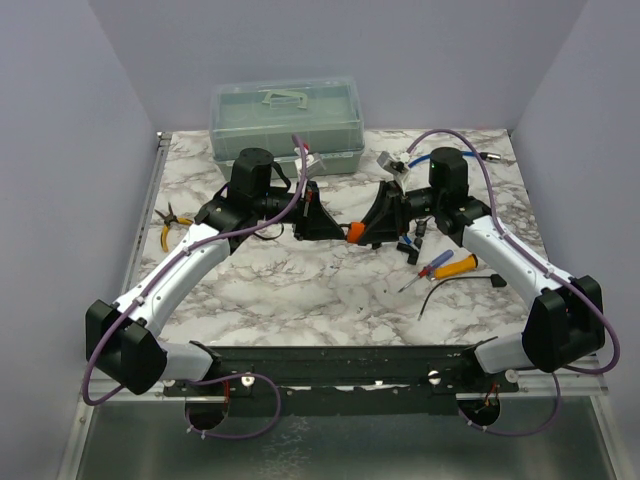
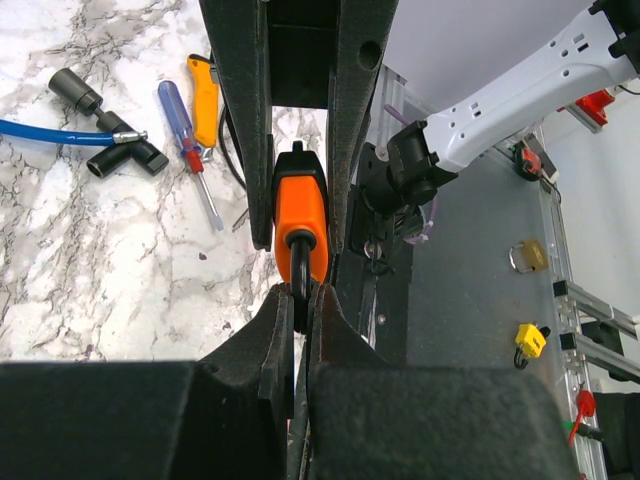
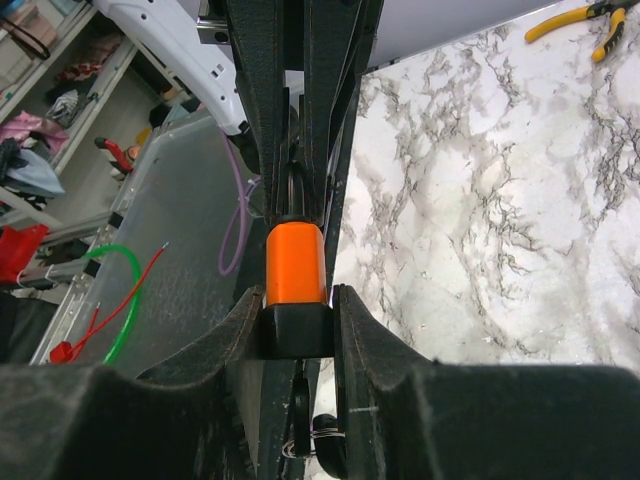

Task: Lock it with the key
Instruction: Lock the lock.

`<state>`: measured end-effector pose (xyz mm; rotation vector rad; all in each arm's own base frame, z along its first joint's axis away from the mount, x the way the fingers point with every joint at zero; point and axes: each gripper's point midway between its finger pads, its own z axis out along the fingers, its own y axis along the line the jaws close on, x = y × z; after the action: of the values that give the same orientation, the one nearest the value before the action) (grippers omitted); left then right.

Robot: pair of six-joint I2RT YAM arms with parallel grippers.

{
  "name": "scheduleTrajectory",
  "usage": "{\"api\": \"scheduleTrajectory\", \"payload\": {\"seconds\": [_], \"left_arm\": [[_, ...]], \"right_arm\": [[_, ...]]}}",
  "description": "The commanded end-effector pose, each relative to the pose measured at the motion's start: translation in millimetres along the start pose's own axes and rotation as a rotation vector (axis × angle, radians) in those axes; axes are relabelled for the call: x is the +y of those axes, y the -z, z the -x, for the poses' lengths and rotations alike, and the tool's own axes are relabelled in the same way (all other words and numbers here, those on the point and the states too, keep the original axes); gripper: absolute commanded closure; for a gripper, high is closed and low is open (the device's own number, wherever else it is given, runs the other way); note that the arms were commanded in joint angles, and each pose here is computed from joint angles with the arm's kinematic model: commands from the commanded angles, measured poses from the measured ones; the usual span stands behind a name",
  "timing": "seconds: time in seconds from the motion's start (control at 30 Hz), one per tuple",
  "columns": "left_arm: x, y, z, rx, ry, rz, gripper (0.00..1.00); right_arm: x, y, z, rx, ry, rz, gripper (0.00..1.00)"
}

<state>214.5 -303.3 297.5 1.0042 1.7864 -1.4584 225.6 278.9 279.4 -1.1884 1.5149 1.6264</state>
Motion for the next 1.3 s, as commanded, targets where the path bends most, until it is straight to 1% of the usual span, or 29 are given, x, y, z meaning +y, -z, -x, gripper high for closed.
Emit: {"api": "scheduleTrajectory", "payload": {"seconds": [0.0,0.13,0.2,0.37,0.5,0.63,0.67,0.7,0.77,0.8,0.83,0.9,0.93,0.97,1.07,1.27], "left_arm": [[-12.0,-27.9,-30.6,0.087,0.009,-0.086,1.00],[-9.7,-26.7,-30.0,0.081,0.012,-0.068,1.00],[-4.0,-21.3,-27.2,0.068,0.038,-0.048,1.00],[16.6,10.4,-11.7,-0.002,0.050,0.018,1.00],[30.7,33.3,7.8,-0.068,0.055,0.091,1.00],[40.3,42.2,22.6,-0.110,0.089,0.156,0.99],[42.9,43.0,26.2,-0.122,0.107,0.177,0.88],[44.9,43.9,30.0,-0.134,0.127,0.193,0.68],[47.8,45.7,37.4,-0.160,0.165,0.219,0.32],[50.1,47.4,41.7,-0.177,0.177,0.245,0.21],[53.6,49.4,45.4,-0.194,0.191,0.273,0.16],[59.2,55.8,53.4,-0.232,0.221,0.323,0.10],[61.2,58.4,57.2,-0.251,0.244,0.342,0.05],[63.9,60.8,60.9,-0.272,0.276,0.366,0.02],[72.3,64.9,67.5,-0.328,0.381,0.420,0.01],[78.7,63.4,67.7,-0.351,0.538,0.408,0.01]], "right_arm": [[19.3,-24.9,42.8,-0.029,0.215,0.053,0.99],[17.4,-24.6,39.3,-0.023,0.205,0.043,0.99],[16.5,-24.1,37.1,-0.019,0.190,0.032,0.99],[12.1,-20.8,28.8,-0.014,0.145,-0.024,1.00],[-3.9,-16.2,23.8,-0.037,0.084,-0.105,1.00],[-27.0,-12.1,31.6,-0.094,0.065,-0.223,1.00],[-34.2,-10.7,36.0,-0.113,0.067,-0.263,1.00],[-42.0,-8.2,40.4,-0.134,0.066,-0.309,1.00],[-53.4,-3.2,52.3,-0.177,0.076,-0.389,1.00],[-56.7,-1.3,57.5,-0.196,0.079,-0.416,1.00],[-59.1,1.2,63.6,-0.218,0.079,-0.445,1.00],[-62.8,6.0,73.6,-0.256,0.081,-0.496,1.00],[-64.6,8.3,77.3,-0.270,0.083,-0.517,1.00],[-67.9,11.8,80.3,-0.286,0.083,-0.550,1.00],[-77.6,20.3,84.6,-0.331,0.079,-0.631,1.00],[-102.9,24.7,87.0,-0.397,0.084,-0.793,1.00]]}}
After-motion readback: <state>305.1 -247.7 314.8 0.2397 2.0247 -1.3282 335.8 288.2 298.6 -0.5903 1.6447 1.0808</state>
